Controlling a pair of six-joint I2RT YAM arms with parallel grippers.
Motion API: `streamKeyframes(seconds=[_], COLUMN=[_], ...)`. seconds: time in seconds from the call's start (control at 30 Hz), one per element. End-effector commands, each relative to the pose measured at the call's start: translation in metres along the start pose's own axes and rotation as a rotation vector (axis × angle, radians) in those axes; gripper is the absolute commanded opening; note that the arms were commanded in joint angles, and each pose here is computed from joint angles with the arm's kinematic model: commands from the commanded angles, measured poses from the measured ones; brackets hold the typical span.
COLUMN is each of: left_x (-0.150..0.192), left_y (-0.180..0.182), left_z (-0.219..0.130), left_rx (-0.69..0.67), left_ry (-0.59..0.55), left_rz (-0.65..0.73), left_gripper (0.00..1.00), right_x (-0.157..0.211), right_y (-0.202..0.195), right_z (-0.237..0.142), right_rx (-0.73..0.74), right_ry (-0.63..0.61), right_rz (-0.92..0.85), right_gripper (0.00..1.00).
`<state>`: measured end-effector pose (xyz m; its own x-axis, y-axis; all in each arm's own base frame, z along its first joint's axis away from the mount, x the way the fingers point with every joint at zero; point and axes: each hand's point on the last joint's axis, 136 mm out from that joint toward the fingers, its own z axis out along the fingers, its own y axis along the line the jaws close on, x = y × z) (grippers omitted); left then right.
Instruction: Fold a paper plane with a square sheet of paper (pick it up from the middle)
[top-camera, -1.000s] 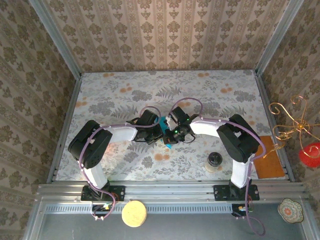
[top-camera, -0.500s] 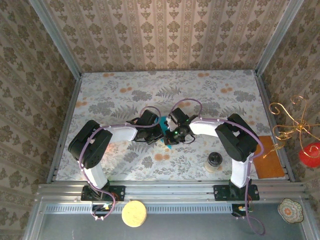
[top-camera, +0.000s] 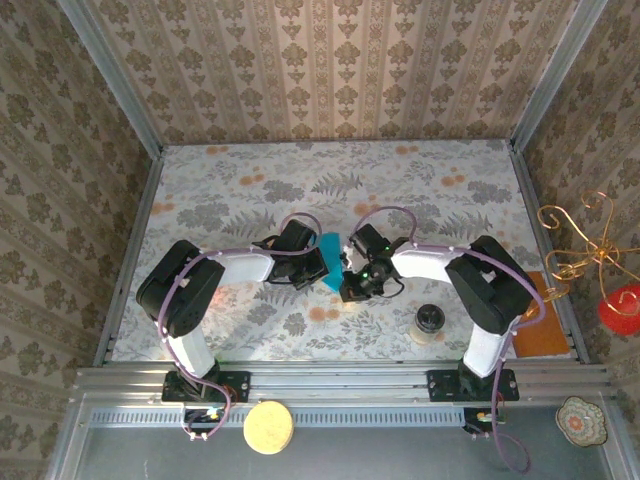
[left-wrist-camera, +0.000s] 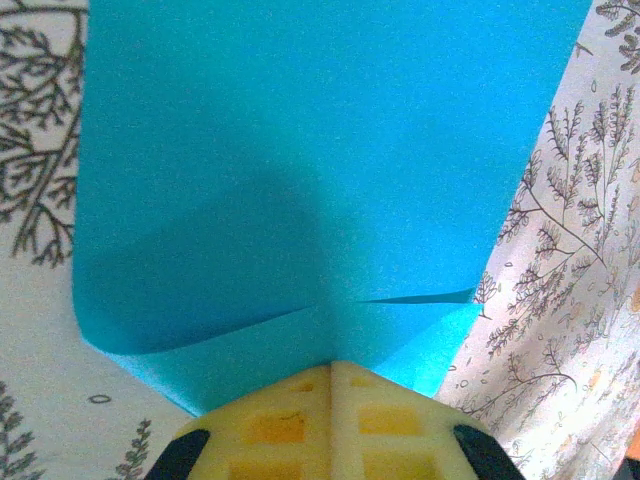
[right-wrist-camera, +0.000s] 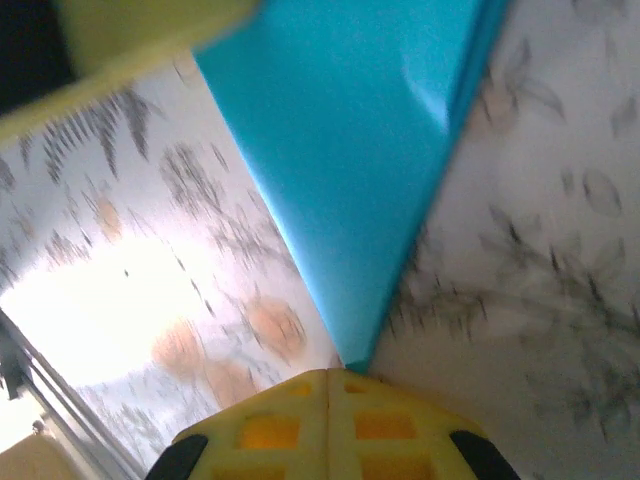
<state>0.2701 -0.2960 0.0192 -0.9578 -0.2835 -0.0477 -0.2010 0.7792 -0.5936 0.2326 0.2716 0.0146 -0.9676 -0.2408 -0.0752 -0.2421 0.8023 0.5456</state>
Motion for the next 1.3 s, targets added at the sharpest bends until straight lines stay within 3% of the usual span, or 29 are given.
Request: streamKeyframes(seconds=[0.0, 0.23, 0.53, 0.7, 0.97, 1.27], left_x=[0.014, 0.013, 0.012, 0.008, -0.011, 0.022], left_y=[0.053, 0.047, 0.035, 0.023, -0.029, -0.028], left_z=[0.007, 0.008, 0.008, 0.004, -0.036, -0.024], left_rx=[-0.175, -0.158, -0.135, -0.104, -0.018, 0.038], left_ry=[0.043, 0.042, 0.045, 0.035, -0.084, -0.045], left_rz=[-0.059, -0.053, -0.034, -0.014, 0.200, 0.224], left_gripper=[0.06, 0.06, 0.06, 0.06, 0.07, 0.06], right_x=[0.023, -0.017, -0.042, -0.035, -0.015, -0.011], right_y=[-0.011, 0.024, 0.010, -0.007, -0.035, -0.040], right_z=[-0.010, -0.036, -0.011, 0.003, 0.019, 0.021], right_rx=[0.046, -0.055, 0.001, 0.050, 0.134, 0.154], right_ry=[0.062, -0.101, -0.102, -0.062, 0.010, 0.026], right_rz=[0.029, -0.036, -0.015, -0.002, 0.045, 0.071], right_gripper=[0.07, 0.08, 0.06, 0.06, 0.04, 0.03])
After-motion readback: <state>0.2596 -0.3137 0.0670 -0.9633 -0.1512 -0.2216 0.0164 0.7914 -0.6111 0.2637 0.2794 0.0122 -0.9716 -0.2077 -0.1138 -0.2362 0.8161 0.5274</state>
